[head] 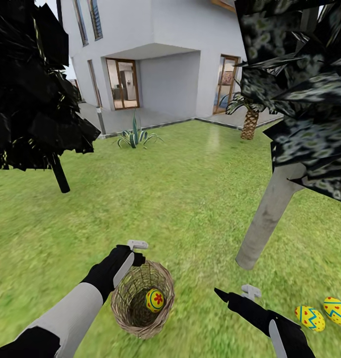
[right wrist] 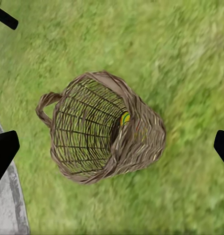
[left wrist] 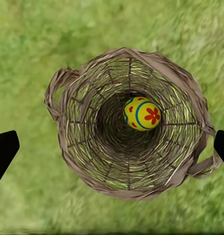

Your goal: Take the three Easter eggs out of the wicker basket on the lawn in the garden, then place them on the lawn next to a single tree (choose any tree) so that all three eggs are next to the same tree and none are left in the basket.

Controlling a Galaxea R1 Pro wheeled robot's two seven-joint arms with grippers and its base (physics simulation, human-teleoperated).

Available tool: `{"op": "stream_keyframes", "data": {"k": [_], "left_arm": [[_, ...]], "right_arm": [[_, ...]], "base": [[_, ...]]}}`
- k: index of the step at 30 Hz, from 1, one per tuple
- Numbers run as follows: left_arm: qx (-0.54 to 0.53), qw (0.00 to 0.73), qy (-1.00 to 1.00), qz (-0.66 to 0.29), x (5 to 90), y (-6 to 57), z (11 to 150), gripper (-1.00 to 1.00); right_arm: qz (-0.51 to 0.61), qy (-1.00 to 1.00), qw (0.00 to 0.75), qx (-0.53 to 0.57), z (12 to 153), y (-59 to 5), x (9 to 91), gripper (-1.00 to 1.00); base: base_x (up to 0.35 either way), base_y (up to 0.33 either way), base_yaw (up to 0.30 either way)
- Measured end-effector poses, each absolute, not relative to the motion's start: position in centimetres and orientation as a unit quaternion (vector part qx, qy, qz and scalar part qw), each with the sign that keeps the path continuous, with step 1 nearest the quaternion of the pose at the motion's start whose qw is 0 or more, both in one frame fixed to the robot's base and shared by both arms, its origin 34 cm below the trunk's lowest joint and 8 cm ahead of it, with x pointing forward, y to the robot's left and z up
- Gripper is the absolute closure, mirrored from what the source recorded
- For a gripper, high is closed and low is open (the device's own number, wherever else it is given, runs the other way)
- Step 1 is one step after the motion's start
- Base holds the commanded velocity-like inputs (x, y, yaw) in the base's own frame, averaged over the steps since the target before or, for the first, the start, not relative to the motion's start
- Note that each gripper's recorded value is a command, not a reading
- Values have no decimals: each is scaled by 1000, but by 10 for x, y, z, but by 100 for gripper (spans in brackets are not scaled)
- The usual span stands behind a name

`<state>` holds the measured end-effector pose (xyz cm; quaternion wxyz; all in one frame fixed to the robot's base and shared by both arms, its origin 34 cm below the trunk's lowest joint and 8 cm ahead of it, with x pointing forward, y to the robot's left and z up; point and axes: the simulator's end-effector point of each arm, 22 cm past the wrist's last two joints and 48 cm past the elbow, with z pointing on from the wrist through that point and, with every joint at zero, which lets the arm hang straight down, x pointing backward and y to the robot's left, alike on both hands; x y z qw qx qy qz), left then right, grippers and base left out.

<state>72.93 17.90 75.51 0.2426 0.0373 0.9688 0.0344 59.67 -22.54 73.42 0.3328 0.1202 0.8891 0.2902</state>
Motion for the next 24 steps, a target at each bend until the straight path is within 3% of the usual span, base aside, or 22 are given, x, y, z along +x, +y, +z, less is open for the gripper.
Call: {"op": "stream_keyframes", "data": {"k": [15, 24], "left_arm": [[38, 194, 979, 41, 721, 192, 760, -100], [41, 193, 980, 32, 718, 189, 772, -100]], "right_arm": [[290, 889, 333, 120, 753, -225, 594, -100], [291, 888, 336, 119, 767, -225, 593, -100]], "base": [[0, 0, -2], [0, 0, -142]]}}
